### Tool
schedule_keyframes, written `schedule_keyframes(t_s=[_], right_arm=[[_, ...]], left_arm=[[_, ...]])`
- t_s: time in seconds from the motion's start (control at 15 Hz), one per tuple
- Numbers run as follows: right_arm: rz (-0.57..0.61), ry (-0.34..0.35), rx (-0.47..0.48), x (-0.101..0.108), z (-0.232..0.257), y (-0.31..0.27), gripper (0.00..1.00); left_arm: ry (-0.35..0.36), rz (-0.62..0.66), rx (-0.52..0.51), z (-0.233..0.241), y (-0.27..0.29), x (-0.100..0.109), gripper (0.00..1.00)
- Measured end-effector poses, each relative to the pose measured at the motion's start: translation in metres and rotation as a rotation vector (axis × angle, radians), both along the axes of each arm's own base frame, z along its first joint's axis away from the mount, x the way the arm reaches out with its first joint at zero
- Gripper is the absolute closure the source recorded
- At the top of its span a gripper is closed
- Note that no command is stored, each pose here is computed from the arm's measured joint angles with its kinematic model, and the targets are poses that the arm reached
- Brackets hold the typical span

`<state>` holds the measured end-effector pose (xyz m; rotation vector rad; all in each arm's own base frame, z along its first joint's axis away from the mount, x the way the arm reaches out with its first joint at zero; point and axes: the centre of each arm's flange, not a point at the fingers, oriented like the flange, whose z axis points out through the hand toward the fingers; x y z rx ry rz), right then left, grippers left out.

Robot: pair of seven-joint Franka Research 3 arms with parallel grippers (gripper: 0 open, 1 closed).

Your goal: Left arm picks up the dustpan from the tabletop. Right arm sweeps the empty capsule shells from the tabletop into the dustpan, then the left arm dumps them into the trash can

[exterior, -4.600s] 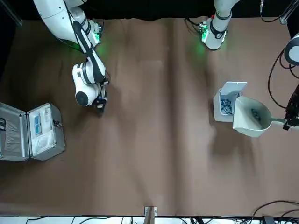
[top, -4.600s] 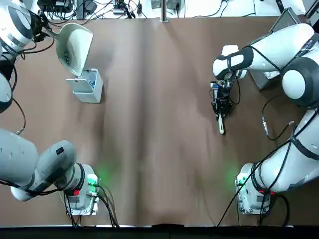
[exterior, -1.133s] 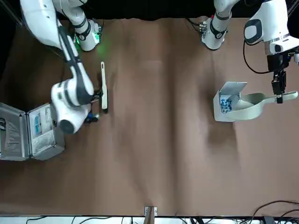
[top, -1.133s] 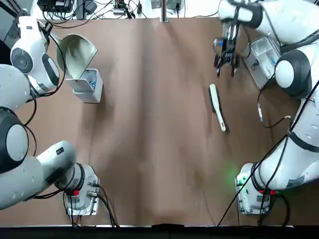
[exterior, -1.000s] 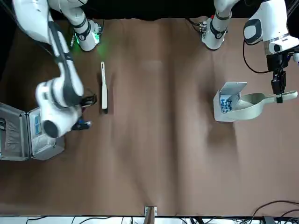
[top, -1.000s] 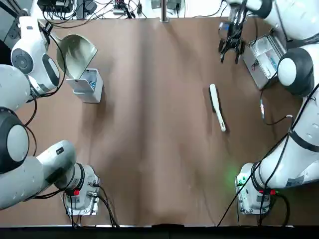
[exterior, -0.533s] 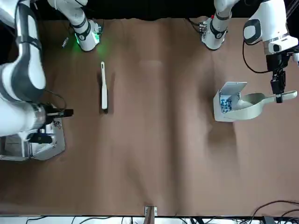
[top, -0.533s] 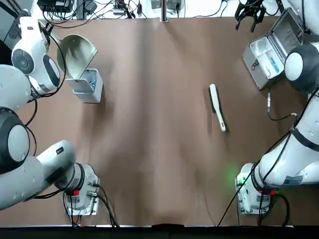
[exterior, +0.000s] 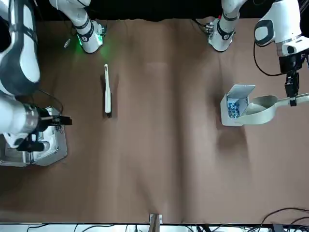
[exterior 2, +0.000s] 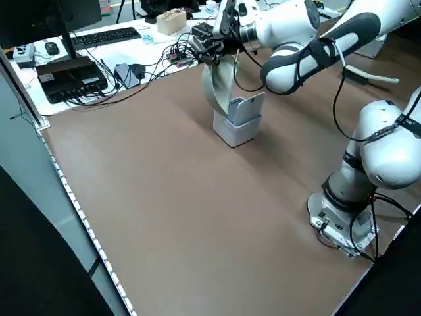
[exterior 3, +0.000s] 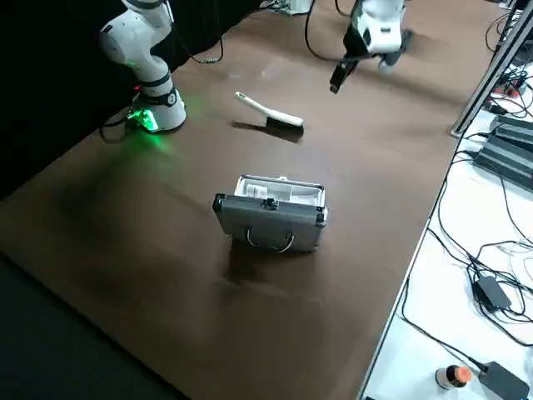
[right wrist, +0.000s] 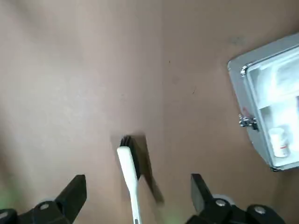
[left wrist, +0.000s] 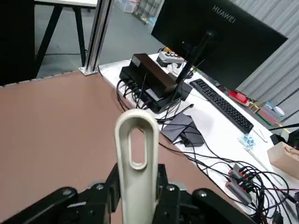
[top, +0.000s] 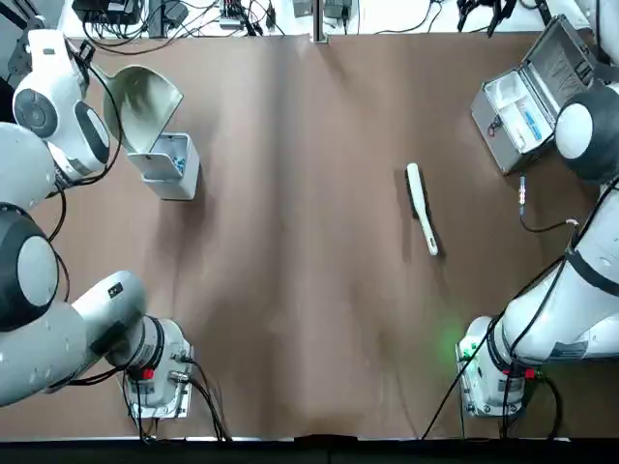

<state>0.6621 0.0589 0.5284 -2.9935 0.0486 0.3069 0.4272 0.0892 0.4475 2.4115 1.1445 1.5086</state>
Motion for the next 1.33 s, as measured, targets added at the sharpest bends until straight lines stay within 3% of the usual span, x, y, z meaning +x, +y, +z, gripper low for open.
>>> schedule_keyframes(t_s=[0.27, 0.67, 1.07, 1.33], right_arm=[[-0.023, -0.067, -0.005, -0.019, 0.052, -0.015, 0.01], [-0.049, -0.086, -0.021, -0.023, 0.065, -0.03, 0.01], [-0.16, -0.122, -0.05, -0.044, 0.102, -0.098, 0.01], [-0.187, -0.107, -0.051, -0.044, 0.093, -0.115, 0.01]], left_arm=[[0.008, -0.006, 0.002, 0.003, -0.001, 0.004, 0.67], [0.019, -0.086, 0.046, 0.003, -0.033, 0.011, 0.67], [0.03, -0.137, 0.129, 0.007, -0.039, 0.011, 0.67], [0.03, -0.137, 0.13, 0.007, -0.04, 0.012, 0.67]])
